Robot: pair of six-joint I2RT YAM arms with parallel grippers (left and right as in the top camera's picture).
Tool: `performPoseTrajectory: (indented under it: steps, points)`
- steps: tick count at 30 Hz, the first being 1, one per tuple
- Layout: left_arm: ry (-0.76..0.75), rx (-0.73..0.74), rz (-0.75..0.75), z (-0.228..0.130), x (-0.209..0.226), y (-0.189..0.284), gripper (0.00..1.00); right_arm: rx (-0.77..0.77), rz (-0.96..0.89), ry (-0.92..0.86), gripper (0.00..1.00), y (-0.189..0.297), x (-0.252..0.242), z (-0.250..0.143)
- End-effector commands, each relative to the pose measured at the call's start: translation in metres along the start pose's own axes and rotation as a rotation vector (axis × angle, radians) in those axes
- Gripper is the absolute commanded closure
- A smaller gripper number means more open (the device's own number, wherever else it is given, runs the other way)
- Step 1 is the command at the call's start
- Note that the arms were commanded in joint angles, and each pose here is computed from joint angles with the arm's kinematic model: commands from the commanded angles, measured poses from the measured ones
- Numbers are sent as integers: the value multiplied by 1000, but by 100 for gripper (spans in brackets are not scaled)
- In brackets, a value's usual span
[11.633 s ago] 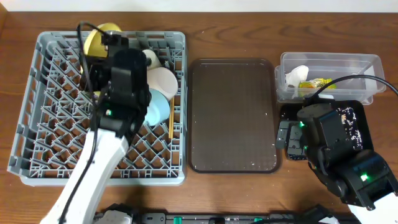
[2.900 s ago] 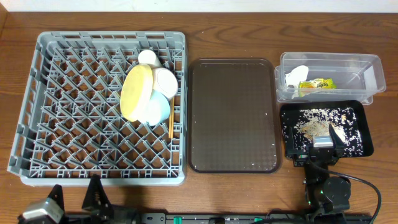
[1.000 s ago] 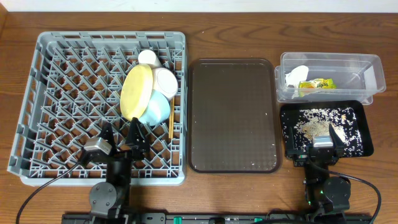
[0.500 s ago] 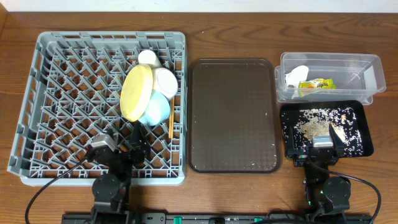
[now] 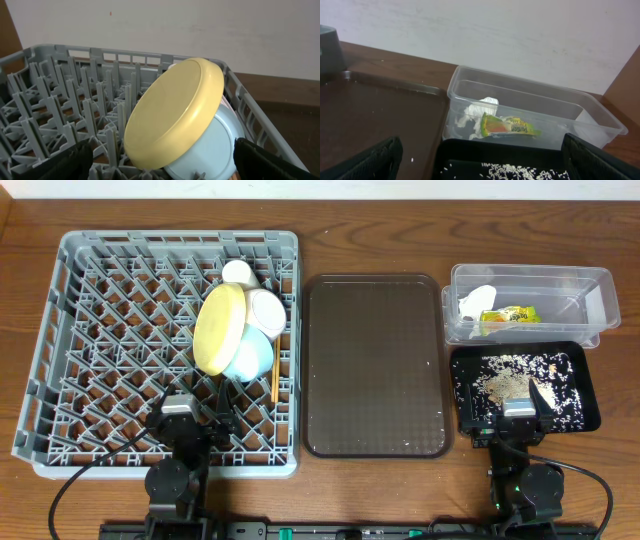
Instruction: Sort waste into correct bins and load items into the dishwasher rack
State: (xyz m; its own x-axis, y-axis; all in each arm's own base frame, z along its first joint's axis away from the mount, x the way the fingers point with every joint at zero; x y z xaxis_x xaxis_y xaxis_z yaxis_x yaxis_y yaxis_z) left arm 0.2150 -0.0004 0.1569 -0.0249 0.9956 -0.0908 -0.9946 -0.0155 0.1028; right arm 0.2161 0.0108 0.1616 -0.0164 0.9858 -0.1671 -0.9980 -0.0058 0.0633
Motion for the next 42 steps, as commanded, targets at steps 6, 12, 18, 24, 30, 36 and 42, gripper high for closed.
performPoseTrajectory:
  steps: [6,12,18,24,30,36,42]
  points:
    - [33,44,15,-14,2,-1,9,0,-6,10,1,0,-2,-1]
    - [37,51,-3,-16,-2,-1,9,0,-6,10,1,0,-2,-1]
    - [37,53,-5,-16,-2,-1,9,0,-6,10,1,0,-2,-1]
    - [37,54,-5,-16,-2,-1,9,0,-6,10,1,0,-2,-1]
    - [37,54,-5,-16,-2,-1,9,0,-6,10,1,0,-2,-1]
    - [37,54,-5,-16,-2,-1,9,0,-6,10,1,0,-2,-1]
    - [37,54,-5,-16,-2,-1,9,0,-6,10,1,0,-2,-1]
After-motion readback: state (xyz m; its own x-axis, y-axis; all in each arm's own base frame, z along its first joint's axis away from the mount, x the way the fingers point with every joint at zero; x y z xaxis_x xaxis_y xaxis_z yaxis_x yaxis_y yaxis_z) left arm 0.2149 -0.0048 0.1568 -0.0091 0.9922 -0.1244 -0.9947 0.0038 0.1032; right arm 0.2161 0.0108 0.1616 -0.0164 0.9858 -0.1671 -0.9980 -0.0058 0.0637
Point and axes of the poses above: each gripper's point midway between its finger pads, its own y axis back along the fingers, its own x axis along the line the jaws close on, z = x × y, the point moved 3 cm from there along y, back along the fingers, and after that the axes turned 1 degree about -y, right-handed, at the moved point
